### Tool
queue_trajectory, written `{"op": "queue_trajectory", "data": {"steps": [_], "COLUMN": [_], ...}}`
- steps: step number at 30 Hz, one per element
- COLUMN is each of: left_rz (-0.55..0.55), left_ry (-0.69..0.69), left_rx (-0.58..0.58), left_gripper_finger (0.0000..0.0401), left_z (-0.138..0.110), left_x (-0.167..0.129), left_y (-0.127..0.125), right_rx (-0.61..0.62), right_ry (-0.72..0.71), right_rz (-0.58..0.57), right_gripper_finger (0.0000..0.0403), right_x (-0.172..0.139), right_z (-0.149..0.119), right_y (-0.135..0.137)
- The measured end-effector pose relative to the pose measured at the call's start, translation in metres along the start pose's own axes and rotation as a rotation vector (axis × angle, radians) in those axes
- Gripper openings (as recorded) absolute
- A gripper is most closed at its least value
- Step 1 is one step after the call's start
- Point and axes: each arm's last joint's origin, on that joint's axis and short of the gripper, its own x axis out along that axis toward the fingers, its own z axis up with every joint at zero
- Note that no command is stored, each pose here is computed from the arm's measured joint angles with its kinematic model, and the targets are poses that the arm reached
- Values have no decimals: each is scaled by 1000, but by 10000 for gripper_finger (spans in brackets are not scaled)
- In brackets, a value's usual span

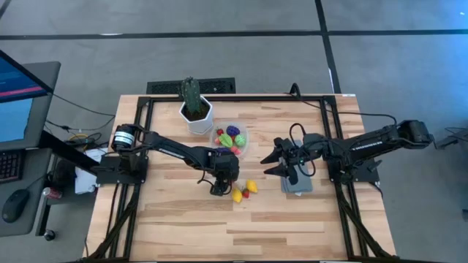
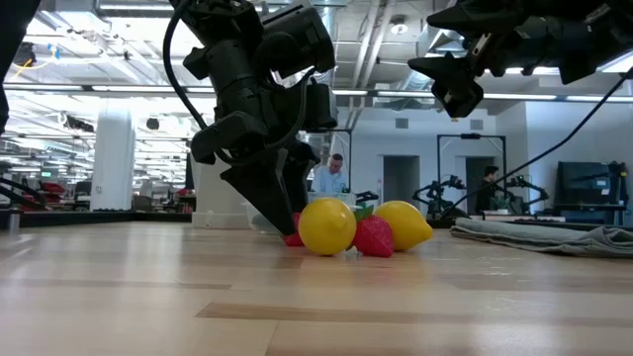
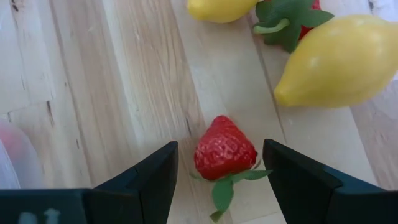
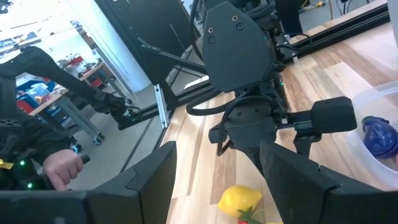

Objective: Pick and placing Produce into tupperware
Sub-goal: Put the left strawberry into the transparent bin

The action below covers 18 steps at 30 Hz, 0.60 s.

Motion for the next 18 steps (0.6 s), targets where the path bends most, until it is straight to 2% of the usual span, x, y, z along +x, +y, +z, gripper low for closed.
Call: {"op": "queue_trajectory", "data": {"steps": [6, 18], "left_rz": [-39, -40], "left_ry": [28, 3], "left_rx": [-22, -48], "left_gripper_finger": [226, 223], "left_z": [-4, -2], "left_x": [8, 12], "left_y": [-1, 1], "right_rx": [0, 2], "right_ry": [-1, 7], "right_rz": [0, -3], "right_gripper_finger": [253, 253], "right_x": [0, 0], "right_z": [0, -1], "right_y": [0, 0]}}
